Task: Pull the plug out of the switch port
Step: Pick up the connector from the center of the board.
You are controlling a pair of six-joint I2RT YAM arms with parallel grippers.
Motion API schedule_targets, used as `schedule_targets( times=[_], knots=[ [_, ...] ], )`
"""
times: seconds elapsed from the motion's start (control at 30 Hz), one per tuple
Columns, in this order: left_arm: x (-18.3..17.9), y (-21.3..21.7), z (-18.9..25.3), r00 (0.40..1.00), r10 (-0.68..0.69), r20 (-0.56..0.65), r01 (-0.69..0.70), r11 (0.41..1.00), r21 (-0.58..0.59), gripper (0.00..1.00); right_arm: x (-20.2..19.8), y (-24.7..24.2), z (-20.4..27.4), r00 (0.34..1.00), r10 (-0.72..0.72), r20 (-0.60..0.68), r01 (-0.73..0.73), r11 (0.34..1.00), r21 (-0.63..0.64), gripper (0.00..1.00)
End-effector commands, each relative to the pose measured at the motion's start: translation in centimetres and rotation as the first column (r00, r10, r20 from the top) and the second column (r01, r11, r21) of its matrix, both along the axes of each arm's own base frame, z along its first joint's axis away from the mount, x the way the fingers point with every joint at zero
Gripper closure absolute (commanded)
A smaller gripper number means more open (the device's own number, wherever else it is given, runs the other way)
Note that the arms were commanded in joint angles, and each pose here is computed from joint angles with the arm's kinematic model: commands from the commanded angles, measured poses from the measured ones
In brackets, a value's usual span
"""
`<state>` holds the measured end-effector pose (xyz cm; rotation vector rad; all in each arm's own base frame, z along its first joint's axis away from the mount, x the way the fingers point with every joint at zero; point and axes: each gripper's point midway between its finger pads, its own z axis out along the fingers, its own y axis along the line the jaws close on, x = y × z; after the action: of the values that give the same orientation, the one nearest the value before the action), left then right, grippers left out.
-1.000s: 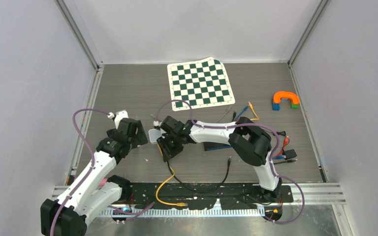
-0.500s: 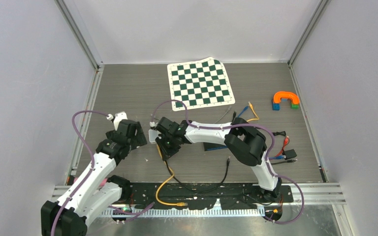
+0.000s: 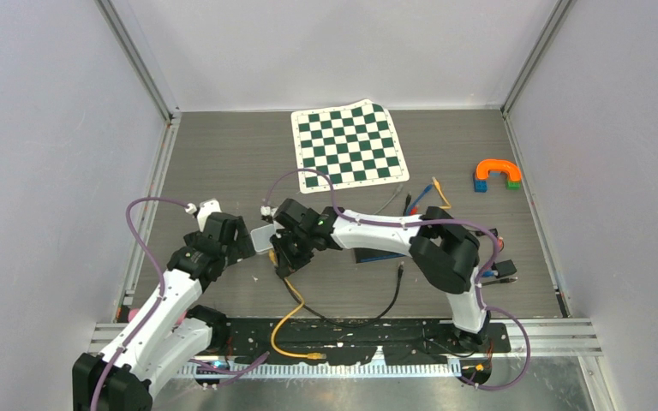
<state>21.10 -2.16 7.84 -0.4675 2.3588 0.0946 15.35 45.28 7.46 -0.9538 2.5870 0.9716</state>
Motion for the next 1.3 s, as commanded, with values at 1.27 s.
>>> schedule_targets(
  times=[1.27],
  knots=[
    [-1.3, -15.6, 9.7, 0.615, -0.541, 0.573, 0.784, 0.502, -0.366, 0.11, 14.8, 0.2, 17.7, 0.891, -0.380, -0.249, 0.445, 0.621, 0.645, 0.95]
  ],
)
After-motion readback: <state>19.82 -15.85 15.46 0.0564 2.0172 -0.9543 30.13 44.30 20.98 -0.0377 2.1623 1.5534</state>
